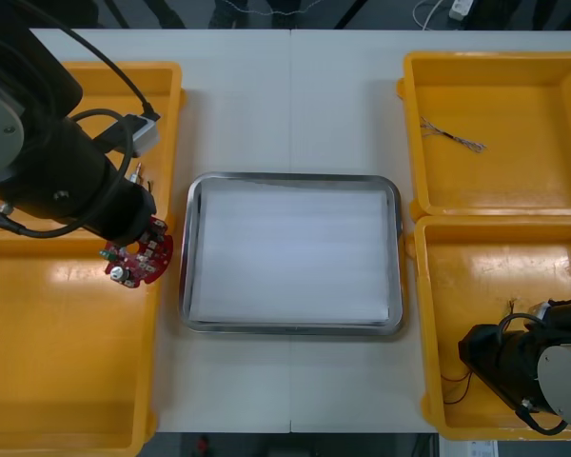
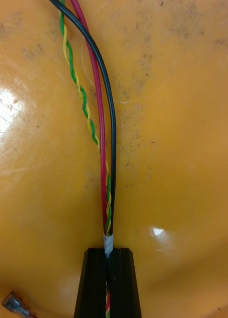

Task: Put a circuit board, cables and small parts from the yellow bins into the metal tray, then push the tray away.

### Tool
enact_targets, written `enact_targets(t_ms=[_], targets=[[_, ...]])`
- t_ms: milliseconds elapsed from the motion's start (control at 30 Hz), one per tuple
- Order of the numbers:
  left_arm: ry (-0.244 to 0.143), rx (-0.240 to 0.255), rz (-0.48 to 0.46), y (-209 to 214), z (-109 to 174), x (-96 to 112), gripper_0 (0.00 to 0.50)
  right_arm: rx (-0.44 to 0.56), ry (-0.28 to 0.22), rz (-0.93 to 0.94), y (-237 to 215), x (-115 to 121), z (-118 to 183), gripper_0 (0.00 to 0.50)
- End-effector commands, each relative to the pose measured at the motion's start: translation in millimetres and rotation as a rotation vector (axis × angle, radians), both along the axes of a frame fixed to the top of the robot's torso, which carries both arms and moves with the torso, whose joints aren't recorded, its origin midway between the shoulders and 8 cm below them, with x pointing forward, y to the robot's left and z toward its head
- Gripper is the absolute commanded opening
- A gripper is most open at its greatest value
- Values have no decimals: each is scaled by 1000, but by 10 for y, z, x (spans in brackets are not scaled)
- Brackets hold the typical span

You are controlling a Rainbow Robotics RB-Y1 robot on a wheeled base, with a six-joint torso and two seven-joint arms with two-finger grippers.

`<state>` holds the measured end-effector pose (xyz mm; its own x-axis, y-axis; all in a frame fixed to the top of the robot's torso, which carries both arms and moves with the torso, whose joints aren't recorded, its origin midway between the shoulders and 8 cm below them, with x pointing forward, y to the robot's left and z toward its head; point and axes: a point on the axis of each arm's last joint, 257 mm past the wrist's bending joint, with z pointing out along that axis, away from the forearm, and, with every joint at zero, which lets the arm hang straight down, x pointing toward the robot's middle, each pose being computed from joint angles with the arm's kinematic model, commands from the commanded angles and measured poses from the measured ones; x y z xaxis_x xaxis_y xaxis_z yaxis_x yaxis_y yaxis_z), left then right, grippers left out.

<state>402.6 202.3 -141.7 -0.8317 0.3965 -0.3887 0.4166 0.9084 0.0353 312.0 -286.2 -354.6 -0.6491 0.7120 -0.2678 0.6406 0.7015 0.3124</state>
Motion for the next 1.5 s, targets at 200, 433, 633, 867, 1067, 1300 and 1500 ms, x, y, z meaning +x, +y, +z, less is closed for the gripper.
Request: enact_targets(t_ms=[200,433,633,867,1067,1300,1500], targets=[[-11,-73,114,-735,68,266,2,-42,-20,-35,-242,-13,537,0],[-2,-94,166,-1037,-91,320,1,-42,-22,-6,-373,-8,934,0],[-11,-118,205,-1241,-385,426,1,-33,-36,53,-446,-19,1272,0],[-7,-106,218,-1329,-681,464,0,-62,-102,156,-498,107,1636,0],[-11,-85,236,-1313,-882,508,1,-120,-125,277,-519,138,1895,0],[-8,-73,250,-1297,-978,499,1,-178,-132,411,-479,150,2096,0],[-10,-71,264,-1299,-1014,494,115,-284,-157,570,-463,233,2261,0]])
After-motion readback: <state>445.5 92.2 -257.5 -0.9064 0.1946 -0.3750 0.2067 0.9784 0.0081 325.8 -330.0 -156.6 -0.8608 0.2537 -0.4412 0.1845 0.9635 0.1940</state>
